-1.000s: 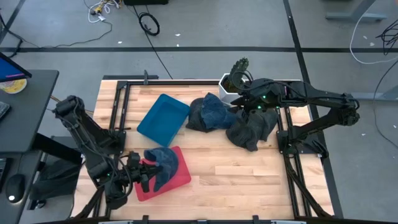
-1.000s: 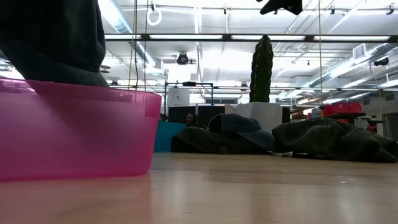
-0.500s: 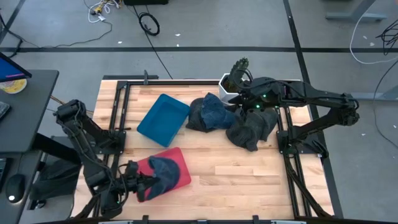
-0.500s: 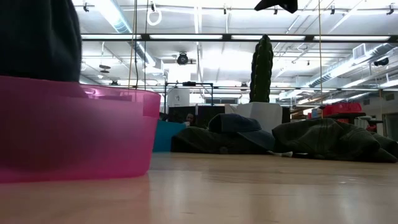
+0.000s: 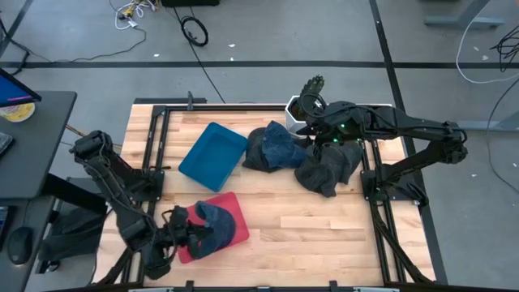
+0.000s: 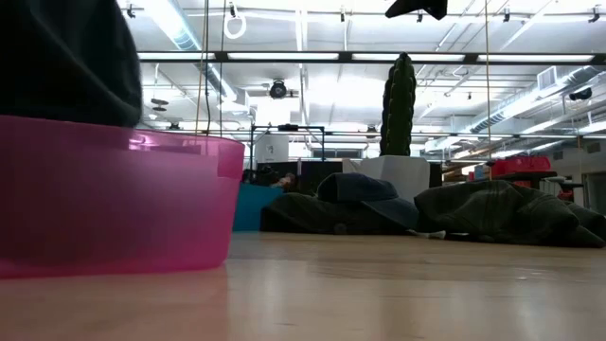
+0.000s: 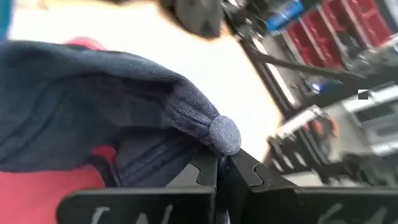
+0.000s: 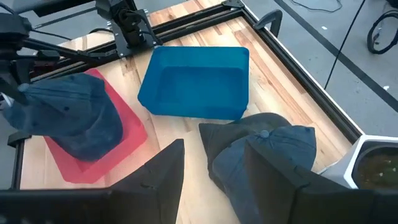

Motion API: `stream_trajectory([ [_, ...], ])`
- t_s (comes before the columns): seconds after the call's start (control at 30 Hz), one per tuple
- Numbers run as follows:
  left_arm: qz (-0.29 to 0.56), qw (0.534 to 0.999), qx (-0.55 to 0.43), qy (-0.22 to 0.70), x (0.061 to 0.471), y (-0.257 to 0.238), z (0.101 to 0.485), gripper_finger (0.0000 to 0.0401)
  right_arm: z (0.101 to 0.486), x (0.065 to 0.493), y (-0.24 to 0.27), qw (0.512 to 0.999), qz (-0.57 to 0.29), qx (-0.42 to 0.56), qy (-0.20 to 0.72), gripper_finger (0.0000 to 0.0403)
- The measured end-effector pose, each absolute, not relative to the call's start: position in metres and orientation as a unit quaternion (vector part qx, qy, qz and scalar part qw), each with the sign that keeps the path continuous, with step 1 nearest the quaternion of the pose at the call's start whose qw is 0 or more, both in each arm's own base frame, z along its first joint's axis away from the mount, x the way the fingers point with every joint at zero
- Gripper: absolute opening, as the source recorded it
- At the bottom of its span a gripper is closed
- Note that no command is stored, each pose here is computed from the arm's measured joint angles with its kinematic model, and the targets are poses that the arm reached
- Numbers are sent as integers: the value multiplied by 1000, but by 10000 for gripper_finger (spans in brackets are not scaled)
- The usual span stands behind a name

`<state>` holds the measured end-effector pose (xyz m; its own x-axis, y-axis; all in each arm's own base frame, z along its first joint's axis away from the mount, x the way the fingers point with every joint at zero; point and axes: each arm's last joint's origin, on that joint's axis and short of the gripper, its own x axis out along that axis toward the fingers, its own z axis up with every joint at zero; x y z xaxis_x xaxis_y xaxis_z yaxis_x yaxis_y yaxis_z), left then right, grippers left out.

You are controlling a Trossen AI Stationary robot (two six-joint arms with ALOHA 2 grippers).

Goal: Pick & Place hat
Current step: Put the right blue cap into the red bin

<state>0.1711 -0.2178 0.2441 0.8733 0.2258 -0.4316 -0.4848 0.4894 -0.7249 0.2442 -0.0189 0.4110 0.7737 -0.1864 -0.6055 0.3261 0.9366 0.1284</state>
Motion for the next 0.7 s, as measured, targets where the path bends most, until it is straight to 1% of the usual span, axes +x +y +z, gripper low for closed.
stream_trajectory([
  [0.3,265,845,-447,128,199,-206,226,7,411,244,-19,935,-137,113,307,170],
  [0.47,276,842,-445,128,208,-207,217,7,411,244,-19,935,-137,114,308,170],
  [0.7,247,823,-463,220,203,-216,212,9,411,244,-19,935,-137,114,308,170],
])
